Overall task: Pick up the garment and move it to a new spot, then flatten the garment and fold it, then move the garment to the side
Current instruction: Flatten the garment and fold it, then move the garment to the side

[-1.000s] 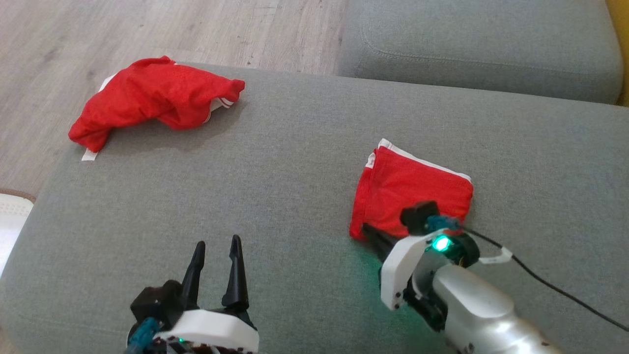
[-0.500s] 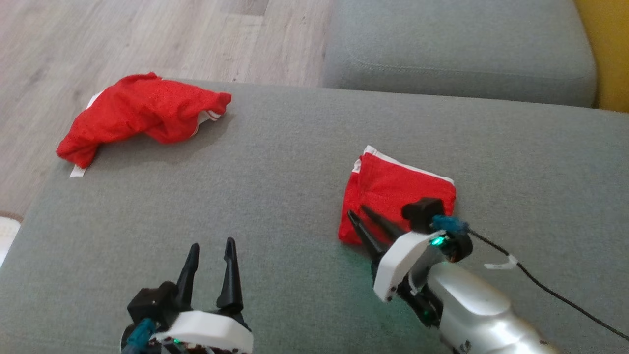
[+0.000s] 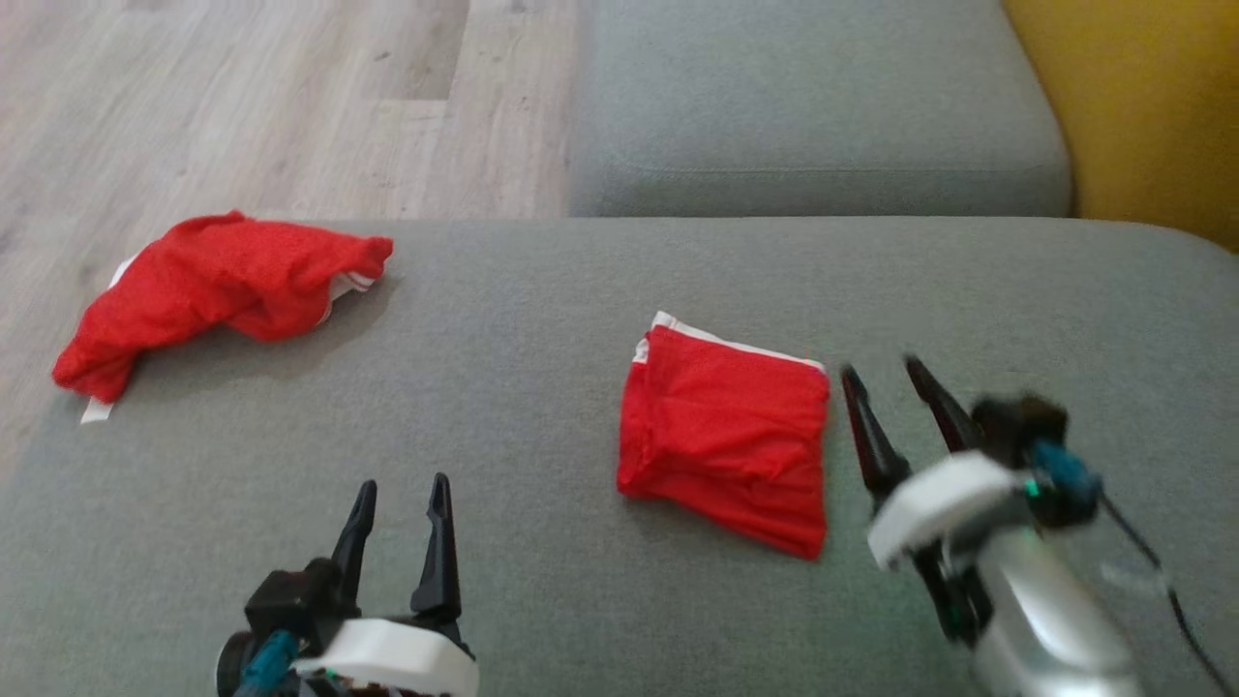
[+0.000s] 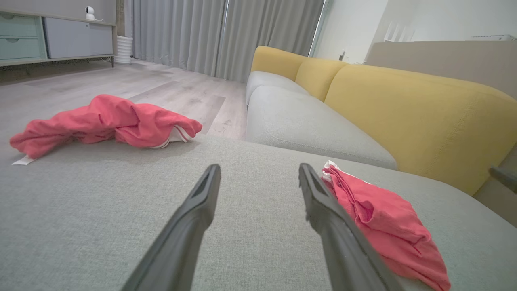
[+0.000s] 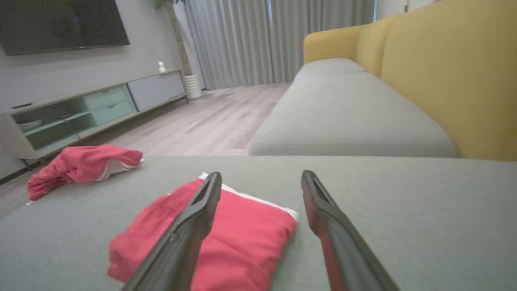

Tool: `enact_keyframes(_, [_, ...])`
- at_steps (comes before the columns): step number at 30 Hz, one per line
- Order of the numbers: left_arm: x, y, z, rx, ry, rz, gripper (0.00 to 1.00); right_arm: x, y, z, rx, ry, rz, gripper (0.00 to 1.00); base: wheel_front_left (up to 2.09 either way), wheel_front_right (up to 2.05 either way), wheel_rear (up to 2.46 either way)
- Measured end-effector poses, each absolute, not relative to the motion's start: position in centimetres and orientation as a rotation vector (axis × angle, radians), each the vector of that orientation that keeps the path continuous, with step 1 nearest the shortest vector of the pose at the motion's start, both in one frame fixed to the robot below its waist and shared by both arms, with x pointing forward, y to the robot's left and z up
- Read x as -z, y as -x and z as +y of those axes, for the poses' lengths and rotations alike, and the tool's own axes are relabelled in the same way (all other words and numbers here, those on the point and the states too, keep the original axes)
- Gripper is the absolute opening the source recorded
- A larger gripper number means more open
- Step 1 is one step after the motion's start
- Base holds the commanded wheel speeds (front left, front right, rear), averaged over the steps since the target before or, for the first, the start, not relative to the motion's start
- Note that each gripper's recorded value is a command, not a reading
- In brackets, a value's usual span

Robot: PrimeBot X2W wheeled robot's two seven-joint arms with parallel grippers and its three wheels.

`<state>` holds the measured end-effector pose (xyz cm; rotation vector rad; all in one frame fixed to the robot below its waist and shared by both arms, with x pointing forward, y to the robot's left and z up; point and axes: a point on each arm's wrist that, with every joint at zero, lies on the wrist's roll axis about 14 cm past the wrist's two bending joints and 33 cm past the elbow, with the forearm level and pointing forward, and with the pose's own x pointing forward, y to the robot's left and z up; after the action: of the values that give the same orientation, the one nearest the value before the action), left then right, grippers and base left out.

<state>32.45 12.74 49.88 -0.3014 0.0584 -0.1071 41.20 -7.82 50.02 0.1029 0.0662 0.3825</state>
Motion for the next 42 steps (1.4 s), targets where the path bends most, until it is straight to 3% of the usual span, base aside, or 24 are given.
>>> enact_keyframes(8, [-48.3, -31.7, 13.1, 0.103, 0.281, 0.087, 1.00, -46.0, -35.6, -12.6, -0.215, -0.110, 0.106, 1.00, 0.00, 0.00, 0.00])
enact_keyframes(16, [-45.7, -30.8, 13.7, 0.095, 0.243, 0.158, 1.00, -46.3, -33.4, -12.3, -0.213, -0.158, 0.119, 1.00, 0.00, 0.00, 0.00])
enact_keyframes(42, [-45.1, -30.4, 16.3, 0.023, 0.239, 0.166, 1.00, -46.4, -33.8, -11.9, -0.229, -0.155, 0.151, 1.00, 0.00, 0.00, 0.00])
